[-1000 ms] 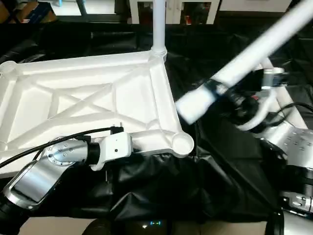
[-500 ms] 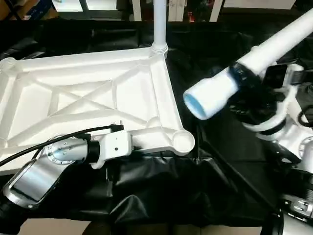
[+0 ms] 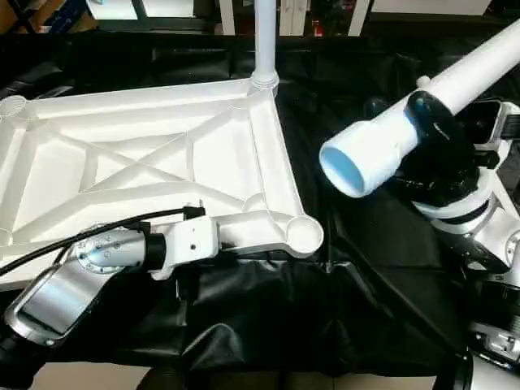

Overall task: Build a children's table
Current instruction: Insert table leg to table base

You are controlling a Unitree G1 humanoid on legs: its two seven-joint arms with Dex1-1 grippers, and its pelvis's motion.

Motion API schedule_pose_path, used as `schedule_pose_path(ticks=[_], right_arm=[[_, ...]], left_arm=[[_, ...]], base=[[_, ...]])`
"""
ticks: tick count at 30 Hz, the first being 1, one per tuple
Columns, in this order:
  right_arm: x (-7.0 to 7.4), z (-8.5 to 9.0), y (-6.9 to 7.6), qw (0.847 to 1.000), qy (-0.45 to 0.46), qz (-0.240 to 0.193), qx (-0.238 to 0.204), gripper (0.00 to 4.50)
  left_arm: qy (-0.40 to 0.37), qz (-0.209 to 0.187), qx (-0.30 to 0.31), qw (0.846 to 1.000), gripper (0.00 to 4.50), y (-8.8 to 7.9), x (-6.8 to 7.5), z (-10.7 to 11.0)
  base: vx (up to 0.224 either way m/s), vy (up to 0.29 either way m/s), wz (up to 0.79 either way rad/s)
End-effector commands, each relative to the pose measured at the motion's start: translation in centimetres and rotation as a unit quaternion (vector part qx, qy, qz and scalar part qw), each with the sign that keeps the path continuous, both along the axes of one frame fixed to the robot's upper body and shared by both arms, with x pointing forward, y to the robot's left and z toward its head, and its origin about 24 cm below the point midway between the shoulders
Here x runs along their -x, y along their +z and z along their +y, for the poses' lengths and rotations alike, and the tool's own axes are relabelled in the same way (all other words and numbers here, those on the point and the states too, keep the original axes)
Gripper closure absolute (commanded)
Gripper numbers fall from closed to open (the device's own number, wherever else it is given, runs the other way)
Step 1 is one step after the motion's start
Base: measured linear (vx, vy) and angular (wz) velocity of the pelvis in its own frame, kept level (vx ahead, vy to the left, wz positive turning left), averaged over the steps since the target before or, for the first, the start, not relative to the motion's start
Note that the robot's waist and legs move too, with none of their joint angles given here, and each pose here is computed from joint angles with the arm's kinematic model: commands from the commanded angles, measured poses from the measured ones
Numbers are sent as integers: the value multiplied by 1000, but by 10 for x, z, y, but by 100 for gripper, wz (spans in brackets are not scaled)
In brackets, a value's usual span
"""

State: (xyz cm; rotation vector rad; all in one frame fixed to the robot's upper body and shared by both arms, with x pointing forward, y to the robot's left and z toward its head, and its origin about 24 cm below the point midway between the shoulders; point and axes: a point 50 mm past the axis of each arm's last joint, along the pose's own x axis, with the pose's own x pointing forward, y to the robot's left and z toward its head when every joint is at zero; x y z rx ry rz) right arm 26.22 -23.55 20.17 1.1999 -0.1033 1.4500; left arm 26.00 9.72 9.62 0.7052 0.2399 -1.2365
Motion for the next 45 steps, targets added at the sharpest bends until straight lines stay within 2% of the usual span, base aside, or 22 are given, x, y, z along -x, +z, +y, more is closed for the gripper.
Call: schedule_pose_path(ticks=[1,2,3,5,6,7,8,9,10,12,14,17,18,21,23,27,32,35,37,39,41,45], right_arm=[[-5,0,3,996,-71,-5,47,265],[-5,0,3,996,-71,-5,47,265],[-8,5,0,993,-88,-2,77,265],[-17,22,-14,966,-153,-12,206,265],[-18,25,-16,960,-161,-18,230,265],[-20,31,-22,938,-184,-38,292,265],[-21,33,-23,933,-187,-42,303,265],[-22,37,-27,919,-196,-56,338,265],[-21,48,-36,881,-198,-121,413,265],[-19,54,-41,864,-194,-161,436,265],[-17,58,-44,868,-191,-169,427,265],[-12,59,-58,856,-176,-185,449,265],[-12,59,-58,856,-176,-186,449,265],[-9,55,-73,837,-169,-204,479,265],[-8,49,-79,830,-183,-202,487,265],[-10,40,-79,829,-207,-190,483,265],[-12,30,-73,833,-225,-180,472,265],[-10,24,-83,822,-202,-177,502,265],[-9,23,-88,821,-195,-171,508,265],[-6,23,-94,829,-169,-155,510,265],[-5,23,-102,823,-158,-148,525,265],[-8,23,-106,816,-168,-145,534,265]], left_arm=[[13,45,-13,999,450,-23,5,5],[13,45,-13,999,450,-23,5,5],[13,44,-13,999,450,-23,4,5],[13,44,-13,999,450,-22,4,6],[13,44,-13,999,450,-23,4,6],[12,45,-13,999,450,-23,4,6],[12,45,-13,999,450,-23,4,6],[12,45,-14,999,450,-23,4,6],[11,45,-13,999,450,-22,4,5],[10,44,-12,999,450,-22,4,4],[10,43,-11,999,450,-22,5,3],[10,44,-9,999,450,-22,5,3],[10,44,-9,999,450,-22,5,3],[10,44,-9,999,450,-22,6,3],[11,45,-10,999,450,-22,6,4],[11,46,-10,999,450,-22,6,4],[9,47,-12,999,450,-22,6,5],[8,47,-13,999,450,-22,4,4],[7,47,-13,999,450,-21,4,4],[7,46,-13,999,450,-21,4,3],[7,46,-14,999,450,-21,4,3],[6,47,-15,999,450,-21,4,4]], base=[[0,0,0],[0,0,0],[0,0,0],[0,0,0],[0,0,0],[0,0,0],[0,0,0],[0,0,0],[0,0,0],[0,0,0],[0,0,0],[0,0,0],[0,0,0],[0,0,0],[0,0,0],[0,0,0],[0,0,0],[0,0,0],[0,0,0],[0,0,0],[0,0,0],[0,0,0]])
